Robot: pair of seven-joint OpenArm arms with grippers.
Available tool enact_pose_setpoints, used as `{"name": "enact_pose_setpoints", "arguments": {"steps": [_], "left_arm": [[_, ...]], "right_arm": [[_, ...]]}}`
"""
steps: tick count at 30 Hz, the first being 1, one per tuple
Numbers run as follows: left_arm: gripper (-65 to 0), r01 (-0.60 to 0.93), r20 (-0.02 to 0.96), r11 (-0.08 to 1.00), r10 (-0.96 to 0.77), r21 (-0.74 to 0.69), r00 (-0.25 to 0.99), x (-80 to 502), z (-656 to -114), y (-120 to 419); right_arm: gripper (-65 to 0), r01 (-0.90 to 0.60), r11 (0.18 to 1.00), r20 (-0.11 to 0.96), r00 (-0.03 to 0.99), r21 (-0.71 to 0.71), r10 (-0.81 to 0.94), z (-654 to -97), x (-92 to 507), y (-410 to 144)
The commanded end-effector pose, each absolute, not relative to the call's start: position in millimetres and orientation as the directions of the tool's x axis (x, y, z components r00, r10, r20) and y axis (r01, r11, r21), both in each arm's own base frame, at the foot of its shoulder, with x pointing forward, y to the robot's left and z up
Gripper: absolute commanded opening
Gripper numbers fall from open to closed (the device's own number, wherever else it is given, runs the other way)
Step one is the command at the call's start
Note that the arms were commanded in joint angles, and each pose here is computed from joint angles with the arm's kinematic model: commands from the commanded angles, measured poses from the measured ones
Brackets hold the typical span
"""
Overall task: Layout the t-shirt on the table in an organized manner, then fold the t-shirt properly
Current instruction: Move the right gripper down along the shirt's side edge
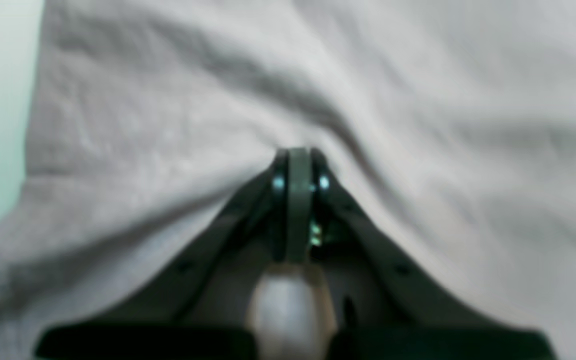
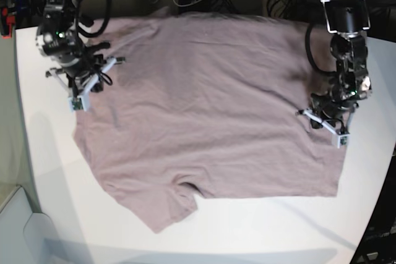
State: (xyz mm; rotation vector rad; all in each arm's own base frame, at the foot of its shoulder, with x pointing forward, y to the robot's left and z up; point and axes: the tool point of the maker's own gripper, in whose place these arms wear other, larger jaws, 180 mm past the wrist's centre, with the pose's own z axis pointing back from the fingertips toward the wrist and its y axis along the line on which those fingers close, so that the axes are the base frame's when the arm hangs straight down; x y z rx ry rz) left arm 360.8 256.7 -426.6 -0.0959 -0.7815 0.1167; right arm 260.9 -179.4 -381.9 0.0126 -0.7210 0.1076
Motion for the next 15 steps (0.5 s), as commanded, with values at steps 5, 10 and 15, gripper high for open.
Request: {"name": "enact_pose_setpoints", "arguments": {"steps": [5, 10, 15], "left_arm": [[-64.9, -0.043, 0.754, 0.996, 0.089, -0.08, 0.651, 353, -383, 263], [-64.9, -0.151, 0.731, 0.983, 0.177, -0.102, 0.659, 320, -396, 286], [-64.9, -0.192, 0.686, 0.975, 0.215, -0.111, 0.695, 300, -418, 295]], "right_arm": [[-65.0, -0.112, 0.994, 0.598, 0.795, -0.012, 0.097, -405, 278, -180], [-65.0, -0.087, 0.996, 0.523, 0.85, 0.018, 0.065, -437, 289, -190], [-65.0, -0.058, 0.998, 0.539, 0.842, 0.023, 0.037, -451, 321, -210]]}}
